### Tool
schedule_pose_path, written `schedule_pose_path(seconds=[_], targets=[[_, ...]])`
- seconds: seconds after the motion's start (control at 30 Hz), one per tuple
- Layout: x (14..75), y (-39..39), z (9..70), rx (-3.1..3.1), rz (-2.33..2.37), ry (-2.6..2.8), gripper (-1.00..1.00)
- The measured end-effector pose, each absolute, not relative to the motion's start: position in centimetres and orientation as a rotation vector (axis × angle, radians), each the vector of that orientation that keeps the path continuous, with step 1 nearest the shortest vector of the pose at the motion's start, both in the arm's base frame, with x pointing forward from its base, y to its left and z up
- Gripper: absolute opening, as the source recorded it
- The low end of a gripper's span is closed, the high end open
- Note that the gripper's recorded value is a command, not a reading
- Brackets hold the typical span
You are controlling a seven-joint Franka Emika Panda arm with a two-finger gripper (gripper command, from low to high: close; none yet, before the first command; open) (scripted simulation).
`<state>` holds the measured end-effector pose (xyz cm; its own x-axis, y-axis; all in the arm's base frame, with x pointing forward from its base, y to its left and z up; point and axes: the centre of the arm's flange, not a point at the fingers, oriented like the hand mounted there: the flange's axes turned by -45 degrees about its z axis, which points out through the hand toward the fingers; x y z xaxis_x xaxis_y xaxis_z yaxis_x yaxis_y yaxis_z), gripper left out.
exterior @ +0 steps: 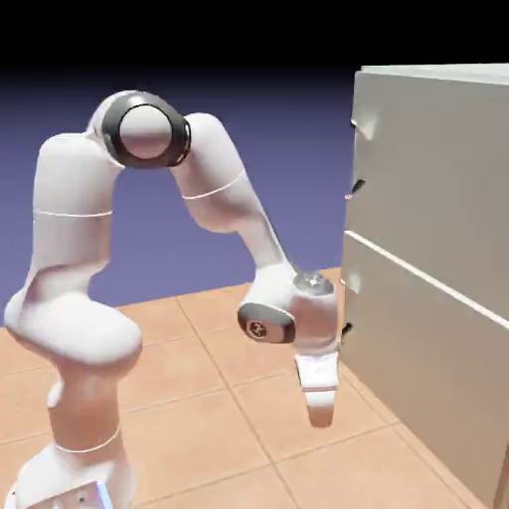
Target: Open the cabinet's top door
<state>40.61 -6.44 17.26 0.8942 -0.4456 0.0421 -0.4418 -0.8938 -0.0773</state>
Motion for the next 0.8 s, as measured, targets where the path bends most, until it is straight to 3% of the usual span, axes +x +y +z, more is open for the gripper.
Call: schedule_pose_path(seconds=[0.37, 0.8], targets=[[40.3, -11.4, 15.6, -3.132, -0.188, 0.994, 0.00], [46.2, -9.9, 26.3, -3.163, -0.993, 0.929, 0.00]])
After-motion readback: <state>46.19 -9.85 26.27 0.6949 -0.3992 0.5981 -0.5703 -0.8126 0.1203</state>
